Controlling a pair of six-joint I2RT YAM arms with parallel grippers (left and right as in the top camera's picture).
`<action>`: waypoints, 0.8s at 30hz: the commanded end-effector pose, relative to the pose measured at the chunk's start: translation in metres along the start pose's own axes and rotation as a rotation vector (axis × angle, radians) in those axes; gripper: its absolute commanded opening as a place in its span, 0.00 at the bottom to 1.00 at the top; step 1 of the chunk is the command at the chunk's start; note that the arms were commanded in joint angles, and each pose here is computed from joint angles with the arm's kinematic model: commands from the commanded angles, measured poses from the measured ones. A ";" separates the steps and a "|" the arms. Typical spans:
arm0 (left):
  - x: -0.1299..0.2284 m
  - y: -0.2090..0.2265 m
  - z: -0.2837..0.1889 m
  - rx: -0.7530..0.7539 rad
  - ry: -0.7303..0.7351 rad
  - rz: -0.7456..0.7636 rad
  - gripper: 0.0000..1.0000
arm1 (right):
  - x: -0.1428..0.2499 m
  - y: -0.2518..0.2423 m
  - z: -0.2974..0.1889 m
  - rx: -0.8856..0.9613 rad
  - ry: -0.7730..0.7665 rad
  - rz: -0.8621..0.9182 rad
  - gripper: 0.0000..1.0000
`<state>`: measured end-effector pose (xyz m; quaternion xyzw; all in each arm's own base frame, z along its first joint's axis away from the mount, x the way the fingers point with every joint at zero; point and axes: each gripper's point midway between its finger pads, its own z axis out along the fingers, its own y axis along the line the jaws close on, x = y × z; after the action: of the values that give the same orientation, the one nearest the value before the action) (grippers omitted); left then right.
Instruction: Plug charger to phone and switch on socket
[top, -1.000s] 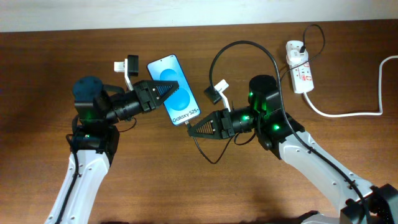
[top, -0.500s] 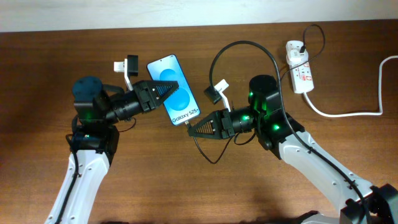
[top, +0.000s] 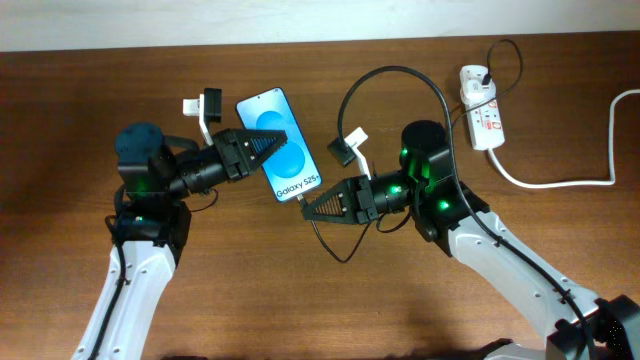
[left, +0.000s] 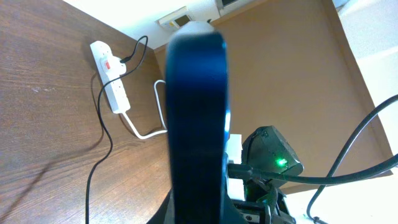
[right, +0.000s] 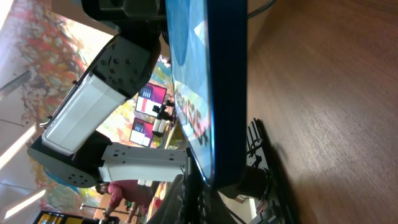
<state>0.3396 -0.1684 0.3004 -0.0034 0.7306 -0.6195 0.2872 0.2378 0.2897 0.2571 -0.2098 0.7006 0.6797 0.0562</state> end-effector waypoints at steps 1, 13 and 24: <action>0.005 -0.014 -0.001 0.038 0.039 0.029 0.00 | -0.002 0.002 0.002 -0.005 0.002 -0.035 0.04; 0.006 -0.014 -0.001 0.043 0.047 0.029 0.00 | -0.002 0.002 0.001 -0.005 0.001 -0.035 0.04; 0.004 -0.014 -0.009 0.052 0.055 0.027 0.00 | -0.009 -0.001 -0.008 0.007 -0.028 -0.032 0.04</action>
<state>0.3353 -0.1640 0.3016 0.0060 0.7282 -0.6264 0.2780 0.2380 0.2889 0.2579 -0.2125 0.6986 0.6808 0.0574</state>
